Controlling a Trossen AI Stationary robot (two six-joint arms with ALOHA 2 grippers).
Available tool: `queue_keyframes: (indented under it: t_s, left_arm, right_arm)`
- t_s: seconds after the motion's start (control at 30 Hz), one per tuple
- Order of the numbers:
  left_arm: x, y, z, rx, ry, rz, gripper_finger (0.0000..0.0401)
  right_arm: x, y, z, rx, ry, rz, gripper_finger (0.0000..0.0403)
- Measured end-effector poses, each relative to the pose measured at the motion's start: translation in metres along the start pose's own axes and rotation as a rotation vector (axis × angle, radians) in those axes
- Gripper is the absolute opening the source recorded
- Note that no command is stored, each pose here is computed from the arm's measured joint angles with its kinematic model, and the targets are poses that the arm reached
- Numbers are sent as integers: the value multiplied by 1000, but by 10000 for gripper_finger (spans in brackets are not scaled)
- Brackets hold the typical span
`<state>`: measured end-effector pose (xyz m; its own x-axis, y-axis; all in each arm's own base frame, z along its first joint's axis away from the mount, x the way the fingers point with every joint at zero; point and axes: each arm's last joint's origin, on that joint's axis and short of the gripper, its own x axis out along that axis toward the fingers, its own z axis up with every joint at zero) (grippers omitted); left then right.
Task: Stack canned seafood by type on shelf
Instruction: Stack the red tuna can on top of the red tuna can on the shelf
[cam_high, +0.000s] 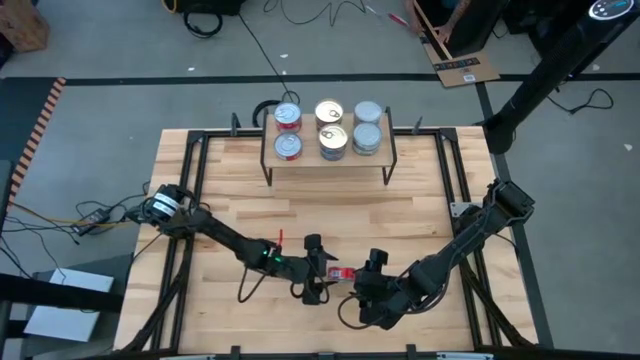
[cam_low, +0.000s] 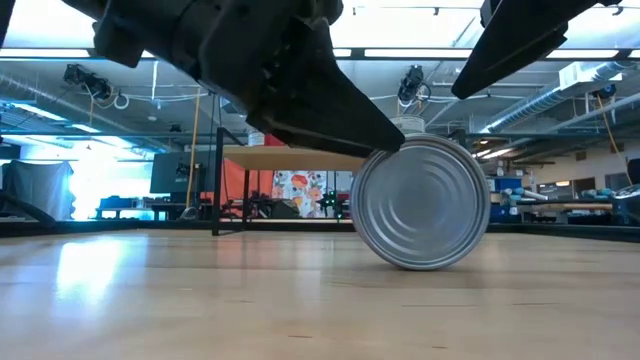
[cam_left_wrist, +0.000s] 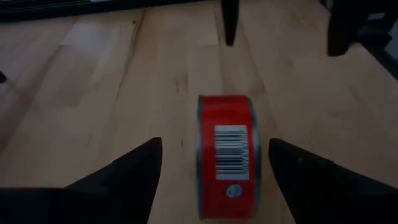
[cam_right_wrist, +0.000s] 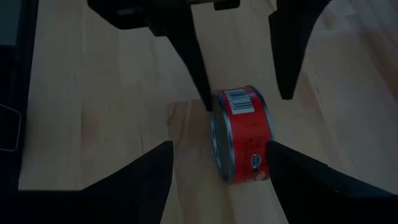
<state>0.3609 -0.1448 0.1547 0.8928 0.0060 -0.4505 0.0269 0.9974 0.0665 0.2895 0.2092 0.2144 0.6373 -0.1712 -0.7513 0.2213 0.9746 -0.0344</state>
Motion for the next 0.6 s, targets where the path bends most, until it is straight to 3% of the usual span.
queue_keyframes:
  t_s: [0.6]
  left_arm:
    - [3, 1, -2, -1, 0, -27, 274]
  right_arm:
    - [0, 0, 0, -8, 1, 0, 263]
